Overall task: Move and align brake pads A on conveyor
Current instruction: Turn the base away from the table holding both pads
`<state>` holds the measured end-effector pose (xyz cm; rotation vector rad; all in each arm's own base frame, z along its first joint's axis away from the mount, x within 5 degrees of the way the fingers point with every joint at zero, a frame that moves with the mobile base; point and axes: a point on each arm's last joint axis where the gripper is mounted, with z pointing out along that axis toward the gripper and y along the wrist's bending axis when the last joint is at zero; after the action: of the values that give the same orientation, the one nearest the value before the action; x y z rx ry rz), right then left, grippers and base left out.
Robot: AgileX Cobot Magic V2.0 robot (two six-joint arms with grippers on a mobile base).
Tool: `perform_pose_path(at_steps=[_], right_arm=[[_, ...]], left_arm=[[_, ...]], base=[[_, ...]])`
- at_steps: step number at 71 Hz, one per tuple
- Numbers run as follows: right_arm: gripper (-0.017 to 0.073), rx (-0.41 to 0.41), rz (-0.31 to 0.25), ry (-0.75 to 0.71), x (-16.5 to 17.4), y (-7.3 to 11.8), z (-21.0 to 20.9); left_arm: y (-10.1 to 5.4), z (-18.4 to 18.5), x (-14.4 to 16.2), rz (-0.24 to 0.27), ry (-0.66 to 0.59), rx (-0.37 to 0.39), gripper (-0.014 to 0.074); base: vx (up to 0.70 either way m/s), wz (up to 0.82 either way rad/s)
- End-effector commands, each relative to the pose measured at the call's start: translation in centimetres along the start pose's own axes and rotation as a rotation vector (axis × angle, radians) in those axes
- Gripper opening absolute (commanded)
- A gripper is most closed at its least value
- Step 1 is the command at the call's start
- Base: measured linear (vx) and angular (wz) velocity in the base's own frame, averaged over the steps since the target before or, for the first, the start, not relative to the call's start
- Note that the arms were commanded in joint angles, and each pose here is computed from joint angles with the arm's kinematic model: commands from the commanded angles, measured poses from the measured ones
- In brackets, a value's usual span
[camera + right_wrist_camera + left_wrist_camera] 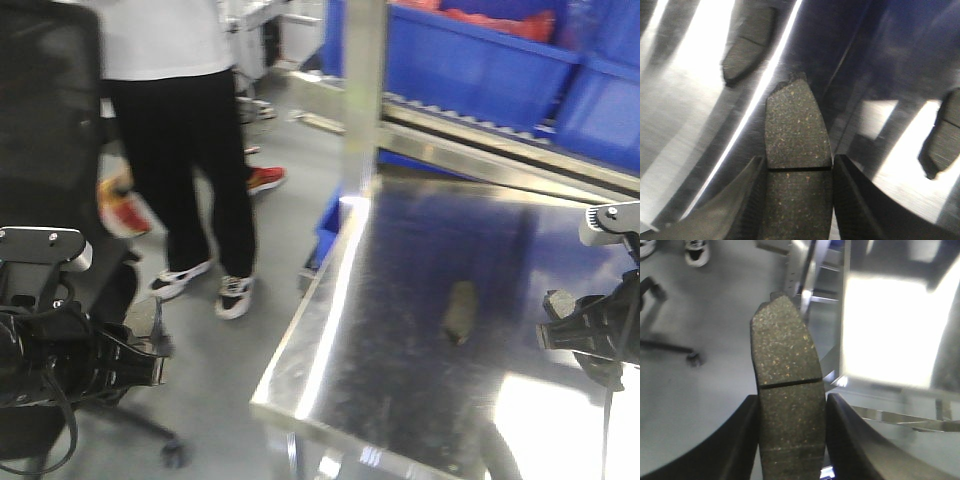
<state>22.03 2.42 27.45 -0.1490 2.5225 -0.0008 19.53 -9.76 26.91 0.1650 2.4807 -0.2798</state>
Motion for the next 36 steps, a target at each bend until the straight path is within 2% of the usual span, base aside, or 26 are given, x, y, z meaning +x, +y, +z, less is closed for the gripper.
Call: perform_pose_path(at_steps=[1, 16, 36], right_arm=[[0.0072, 0.004, -0.014, -0.105, -1.24, -0.07, -1.19], [0.0072, 0.004, -0.014, -0.105, -1.24, -0.07, -1.19], [0.0072, 0.005, -0.015, -0.106, -1.24, -0.07, -1.19]], left_arm=[[-0.51, -1.11, -1.28, -0.002, -0.11, 0.045, 0.0118], [-0.51, -1.11, -1.28, -0.002, -0.11, 0.045, 0.0118], [-0.51, -1.11, -1.28, -0.002, -0.11, 0.045, 0.0118]], base=[[-0.12, 0.48], [-0.12, 0.55], [-0.14, 0.69]])
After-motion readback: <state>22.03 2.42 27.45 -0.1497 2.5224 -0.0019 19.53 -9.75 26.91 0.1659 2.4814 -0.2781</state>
